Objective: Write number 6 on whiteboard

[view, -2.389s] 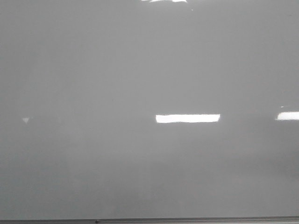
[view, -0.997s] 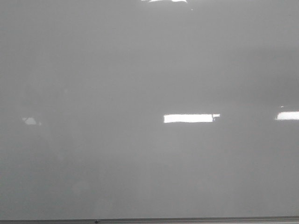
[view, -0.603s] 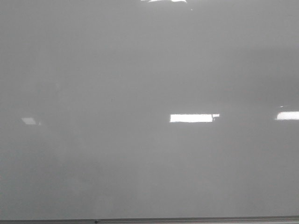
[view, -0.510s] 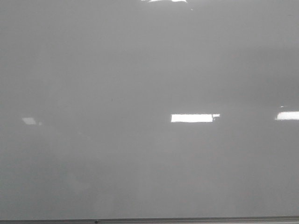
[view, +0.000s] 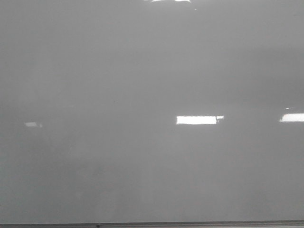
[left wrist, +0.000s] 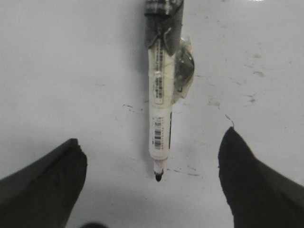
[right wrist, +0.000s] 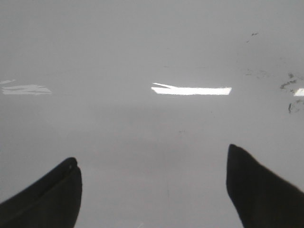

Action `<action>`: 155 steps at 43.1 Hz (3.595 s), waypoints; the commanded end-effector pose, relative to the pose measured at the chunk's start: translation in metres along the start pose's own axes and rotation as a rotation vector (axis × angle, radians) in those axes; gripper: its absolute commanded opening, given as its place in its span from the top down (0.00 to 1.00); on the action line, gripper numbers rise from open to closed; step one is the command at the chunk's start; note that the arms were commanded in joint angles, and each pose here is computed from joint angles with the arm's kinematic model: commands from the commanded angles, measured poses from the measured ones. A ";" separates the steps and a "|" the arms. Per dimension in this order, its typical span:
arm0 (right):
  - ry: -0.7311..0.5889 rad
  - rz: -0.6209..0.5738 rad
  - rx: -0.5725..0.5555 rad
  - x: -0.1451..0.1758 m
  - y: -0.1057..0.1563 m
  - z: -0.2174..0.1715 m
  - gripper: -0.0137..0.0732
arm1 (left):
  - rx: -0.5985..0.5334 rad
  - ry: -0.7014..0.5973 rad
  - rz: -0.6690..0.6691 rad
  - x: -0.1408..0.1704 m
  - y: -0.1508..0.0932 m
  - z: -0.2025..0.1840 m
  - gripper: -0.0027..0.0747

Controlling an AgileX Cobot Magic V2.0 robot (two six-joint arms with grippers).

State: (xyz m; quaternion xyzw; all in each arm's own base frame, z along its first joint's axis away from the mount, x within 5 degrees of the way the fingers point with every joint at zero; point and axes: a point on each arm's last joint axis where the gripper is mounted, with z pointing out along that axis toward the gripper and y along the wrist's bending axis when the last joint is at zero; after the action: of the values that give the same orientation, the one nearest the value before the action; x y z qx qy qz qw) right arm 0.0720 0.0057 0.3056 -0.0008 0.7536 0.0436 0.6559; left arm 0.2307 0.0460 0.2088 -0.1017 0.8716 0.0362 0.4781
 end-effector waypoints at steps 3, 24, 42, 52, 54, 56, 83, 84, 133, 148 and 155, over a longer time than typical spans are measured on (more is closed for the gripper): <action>-0.109 0.002 0.001 -0.019 0.000 -0.001 0.11 | 0.015 -0.138 0.000 -0.015 -0.001 0.017 0.25; -0.109 0.002 0.001 -0.019 0.000 -0.001 0.11 | 0.027 -0.122 0.030 -0.018 -0.002 0.043 0.67; -0.103 0.002 0.001 -0.018 0.000 -0.001 0.11 | 0.024 0.053 0.052 -0.029 -0.011 0.006 0.93; 0.011 -0.021 -0.036 -0.015 0.004 0.007 0.11 | 0.169 0.252 0.378 -0.054 -0.065 -0.033 0.93; 0.049 -0.025 -0.057 -0.017 0.006 0.012 0.11 | 0.228 0.290 0.489 -0.054 -0.083 -0.041 0.93; 0.098 -0.037 -0.080 -0.017 0.008 0.019 0.11 | 0.288 0.313 0.617 -0.053 -0.099 -0.050 0.93; 0.442 -0.569 -0.811 -0.028 0.127 0.067 0.11 | 0.818 -0.089 1.439 -0.003 -0.229 -0.159 0.93; 0.437 -0.578 -0.831 -0.029 0.133 0.068 0.11 | 0.828 -0.100 1.440 -0.002 -0.230 -0.161 0.93; 0.391 -0.651 -0.895 -0.029 0.176 0.088 0.92 | 0.865 -0.159 1.409 -0.003 -0.237 -0.166 0.43; 0.406 -0.546 -0.620 -0.026 0.097 0.088 0.92 | 0.878 -0.167 1.391 -0.003 -0.238 -0.167 0.31; 0.369 -0.519 -0.558 -0.035 0.080 0.077 0.92 | 0.878 -0.167 1.391 -0.003 -0.238 -0.167 0.67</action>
State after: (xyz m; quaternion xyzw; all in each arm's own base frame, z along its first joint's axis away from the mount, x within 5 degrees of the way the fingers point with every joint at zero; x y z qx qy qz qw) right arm 0.1500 0.0938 0.3175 -0.3932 0.8111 0.0824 0.4251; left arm 0.1458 -0.2097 0.2892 0.6753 0.6455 0.0061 0.3568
